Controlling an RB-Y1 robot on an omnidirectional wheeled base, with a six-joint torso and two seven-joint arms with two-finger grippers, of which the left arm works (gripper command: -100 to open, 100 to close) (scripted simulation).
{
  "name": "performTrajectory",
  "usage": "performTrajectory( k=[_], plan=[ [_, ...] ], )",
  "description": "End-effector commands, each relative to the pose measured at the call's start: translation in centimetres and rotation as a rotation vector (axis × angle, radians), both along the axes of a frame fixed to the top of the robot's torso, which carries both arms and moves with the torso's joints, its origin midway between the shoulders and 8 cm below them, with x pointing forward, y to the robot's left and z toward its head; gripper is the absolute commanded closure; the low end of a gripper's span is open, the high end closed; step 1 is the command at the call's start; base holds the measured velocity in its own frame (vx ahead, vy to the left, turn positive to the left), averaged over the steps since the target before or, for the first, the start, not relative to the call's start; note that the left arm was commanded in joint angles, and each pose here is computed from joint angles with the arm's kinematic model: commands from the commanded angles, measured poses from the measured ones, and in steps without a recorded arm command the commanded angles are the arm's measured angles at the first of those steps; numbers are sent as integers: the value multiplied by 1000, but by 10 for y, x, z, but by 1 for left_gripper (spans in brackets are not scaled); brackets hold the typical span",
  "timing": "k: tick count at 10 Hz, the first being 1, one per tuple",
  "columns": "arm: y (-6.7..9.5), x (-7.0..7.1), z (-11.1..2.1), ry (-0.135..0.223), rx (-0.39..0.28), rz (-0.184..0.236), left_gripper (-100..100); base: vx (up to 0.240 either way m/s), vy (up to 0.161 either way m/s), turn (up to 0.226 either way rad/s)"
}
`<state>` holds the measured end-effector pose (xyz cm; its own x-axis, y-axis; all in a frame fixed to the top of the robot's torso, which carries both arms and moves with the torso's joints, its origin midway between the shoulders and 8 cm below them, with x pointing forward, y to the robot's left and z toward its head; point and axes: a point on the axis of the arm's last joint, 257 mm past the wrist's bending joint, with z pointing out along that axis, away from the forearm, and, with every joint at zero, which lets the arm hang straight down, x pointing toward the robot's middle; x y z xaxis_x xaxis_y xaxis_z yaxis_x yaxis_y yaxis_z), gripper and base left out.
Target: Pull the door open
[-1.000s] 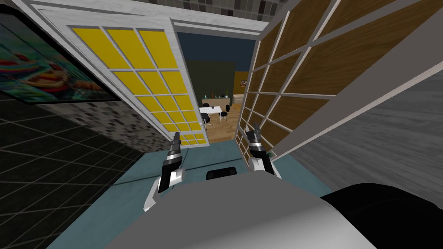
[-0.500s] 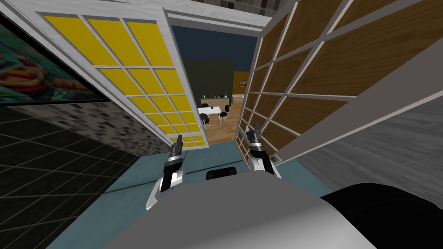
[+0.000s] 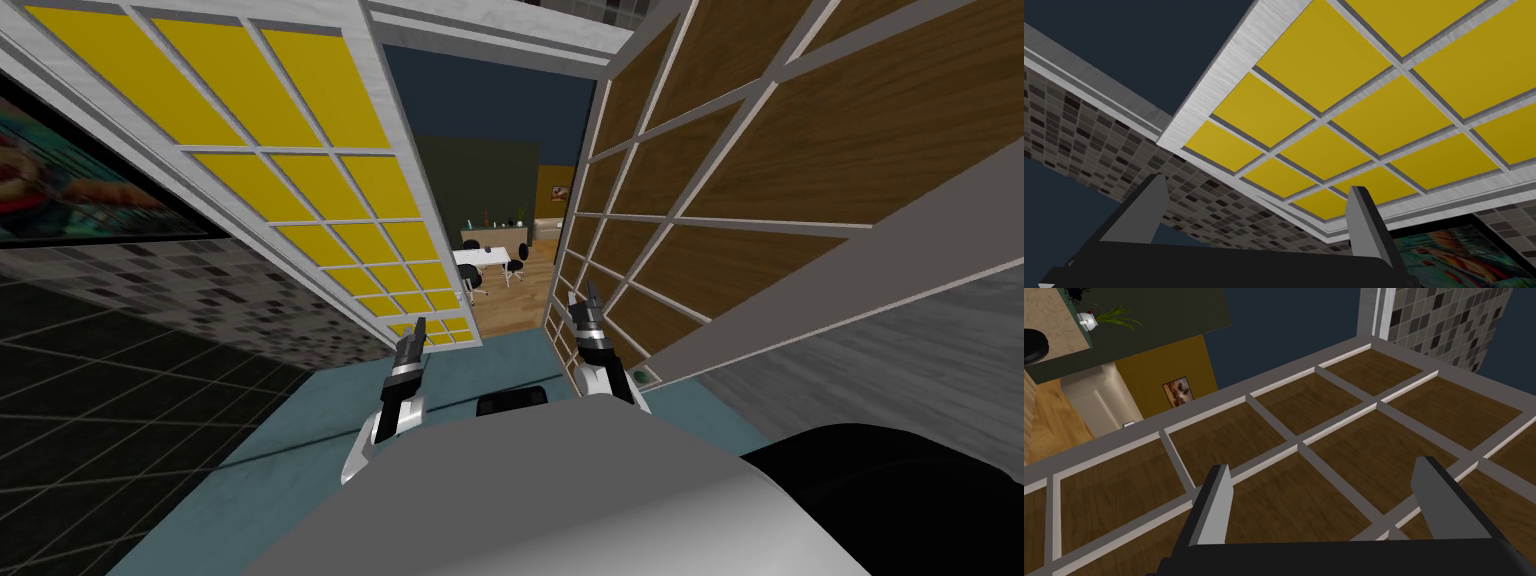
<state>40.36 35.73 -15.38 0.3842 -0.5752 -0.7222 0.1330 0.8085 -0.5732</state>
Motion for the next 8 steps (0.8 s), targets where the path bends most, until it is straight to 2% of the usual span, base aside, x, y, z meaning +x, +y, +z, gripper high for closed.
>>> performTrajectory(
  k=[1,8],
  plan=[
    [2,2,-13,25,41,21,-100,95,15,-40],
    [16,4,-68,135,202,96,-100,102,20,-38]
  ],
)
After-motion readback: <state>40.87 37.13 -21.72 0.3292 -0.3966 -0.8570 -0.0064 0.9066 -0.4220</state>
